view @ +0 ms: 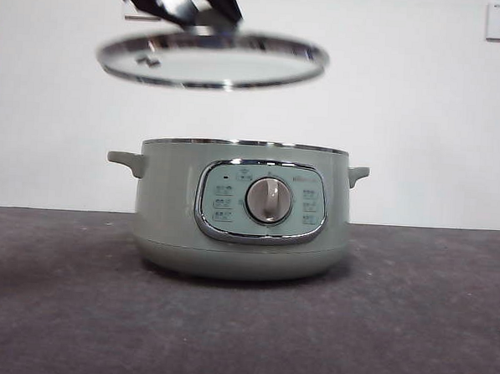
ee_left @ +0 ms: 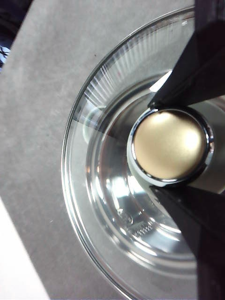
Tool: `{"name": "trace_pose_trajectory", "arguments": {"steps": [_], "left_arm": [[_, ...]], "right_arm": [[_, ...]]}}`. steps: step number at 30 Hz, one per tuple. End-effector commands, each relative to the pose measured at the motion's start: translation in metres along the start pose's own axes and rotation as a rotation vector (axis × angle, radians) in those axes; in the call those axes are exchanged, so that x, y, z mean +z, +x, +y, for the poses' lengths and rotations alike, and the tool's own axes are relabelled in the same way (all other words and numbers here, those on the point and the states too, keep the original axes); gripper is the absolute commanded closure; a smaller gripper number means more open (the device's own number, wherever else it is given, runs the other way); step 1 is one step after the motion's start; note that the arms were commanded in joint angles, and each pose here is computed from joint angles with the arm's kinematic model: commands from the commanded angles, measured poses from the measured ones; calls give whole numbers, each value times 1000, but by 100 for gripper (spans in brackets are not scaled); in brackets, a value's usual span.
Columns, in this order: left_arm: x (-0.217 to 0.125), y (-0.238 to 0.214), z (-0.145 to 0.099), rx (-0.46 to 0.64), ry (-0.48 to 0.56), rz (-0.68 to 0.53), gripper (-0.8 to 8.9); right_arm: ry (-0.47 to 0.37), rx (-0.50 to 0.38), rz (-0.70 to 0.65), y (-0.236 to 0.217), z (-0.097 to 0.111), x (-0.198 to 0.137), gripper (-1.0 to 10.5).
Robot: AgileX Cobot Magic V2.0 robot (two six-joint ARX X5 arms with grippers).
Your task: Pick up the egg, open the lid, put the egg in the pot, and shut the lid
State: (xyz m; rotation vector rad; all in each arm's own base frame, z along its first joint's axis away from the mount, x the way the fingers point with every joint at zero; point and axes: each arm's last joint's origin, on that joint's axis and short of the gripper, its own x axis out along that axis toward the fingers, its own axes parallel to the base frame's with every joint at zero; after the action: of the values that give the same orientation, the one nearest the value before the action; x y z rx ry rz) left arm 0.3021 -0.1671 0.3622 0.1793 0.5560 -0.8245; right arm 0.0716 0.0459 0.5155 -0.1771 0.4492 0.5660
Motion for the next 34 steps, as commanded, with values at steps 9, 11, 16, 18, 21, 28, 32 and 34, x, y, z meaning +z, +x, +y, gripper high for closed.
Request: {"name": "trace_pose_trajectory", "arguments": {"steps": [9,11,16,18,21,28,32,34], "left_arm": [[4,42,0,-8,26,-77,822],[3,46,1,5,24,-74,822],[0,55,4,24,21,-61,822],[-1,60,6,37,22,-65,822],[-3,66,8,39,22,-67,822],[-8,76,9,38,15,-40,822],[-10,77,10,37,11,-27,822],[-11,78,10,37,10,-22,822]], "right_arm": [[102,-32,63,-19,2,-66,474],[118,-43,58,-23,2,-75,474],[152,-48,39,-33,2,-93,474],[163,-48,31,-36,3,-98,475],[172,-48,21,-39,3,-103,475],[172,-47,15,-41,3,-105,475],[171,-51,15,-41,3,-105,475],[171,-54,15,-41,3,-105,475]]}}
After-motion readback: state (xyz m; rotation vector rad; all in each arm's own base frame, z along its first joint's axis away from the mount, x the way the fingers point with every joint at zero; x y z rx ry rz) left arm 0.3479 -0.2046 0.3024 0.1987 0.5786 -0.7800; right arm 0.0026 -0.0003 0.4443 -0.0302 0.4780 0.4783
